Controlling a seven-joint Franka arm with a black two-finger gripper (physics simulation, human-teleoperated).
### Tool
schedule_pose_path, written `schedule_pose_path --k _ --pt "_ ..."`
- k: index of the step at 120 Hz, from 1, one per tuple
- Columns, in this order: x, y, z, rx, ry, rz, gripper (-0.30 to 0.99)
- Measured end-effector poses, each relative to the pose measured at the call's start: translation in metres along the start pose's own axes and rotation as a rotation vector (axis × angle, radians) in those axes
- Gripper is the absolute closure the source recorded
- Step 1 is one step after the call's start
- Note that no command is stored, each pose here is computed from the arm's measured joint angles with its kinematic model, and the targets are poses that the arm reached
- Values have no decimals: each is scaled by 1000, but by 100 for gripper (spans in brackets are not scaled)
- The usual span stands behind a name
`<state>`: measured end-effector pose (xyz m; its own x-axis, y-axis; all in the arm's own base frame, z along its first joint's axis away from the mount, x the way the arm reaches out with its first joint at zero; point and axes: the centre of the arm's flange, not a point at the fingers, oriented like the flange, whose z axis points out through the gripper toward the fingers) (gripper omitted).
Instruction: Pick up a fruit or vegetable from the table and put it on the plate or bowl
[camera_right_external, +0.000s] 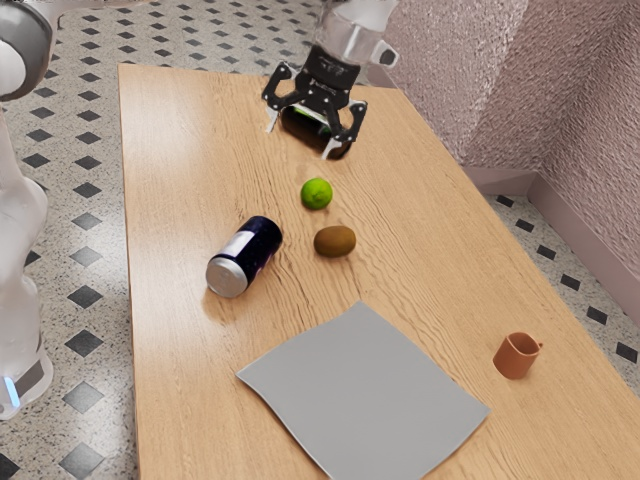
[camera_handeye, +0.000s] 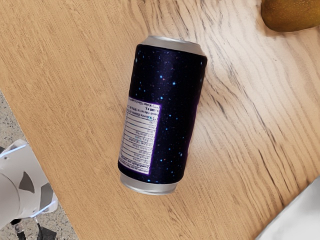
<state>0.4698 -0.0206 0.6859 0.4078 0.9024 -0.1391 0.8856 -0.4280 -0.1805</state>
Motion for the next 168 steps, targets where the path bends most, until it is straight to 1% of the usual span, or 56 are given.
schedule_pose_path --k 8,16,24,30,40,45,52,55,62,68,77,84,89,94,103,110,114,124,129,134,148,162,168 --pt "8 14 3 -40 3 -127 0" --pt "2 21 -1 -84 10 -217 0" --pt "-6 27 -4 -113 15 -259 0" --pt "-14 32 -5 -128 21 -250 0" --pt "-35 40 -6 -143 42 -155 0" --pt "-37 42 -9 -146 79 -104 0" --pt "-51 45 -21 -169 145 3 0" --pt "-54 52 -22 -167 168 49 0" --pt "-51 72 -23 -164 211 147 0" --pt "-53 74 -29 -175 239 233 0" --pt "-56 79 -33 -175 267 357 0" --pt "-61 77 -31 -175 265 459 0" --pt "-60 80 -18 -159 260 524 0" --pt "-55 89 2 -141 251 586 0" --pt "-38 98 21 -135 248 670 0" --pt "-17 88 45 -117 233 703 0" --pt "8 78 57 -110 221 694 0" --pt "94 42 79 -111 194 613 0" --pt "116 28 86 -115 192 607 0" --pt "118 28 94 -116 197 641 0" --pt "102 36 92 -129 246 772 0" --pt "104 38 89 -137 282 871 0" --pt "105 43 96 -132 285 916 0"
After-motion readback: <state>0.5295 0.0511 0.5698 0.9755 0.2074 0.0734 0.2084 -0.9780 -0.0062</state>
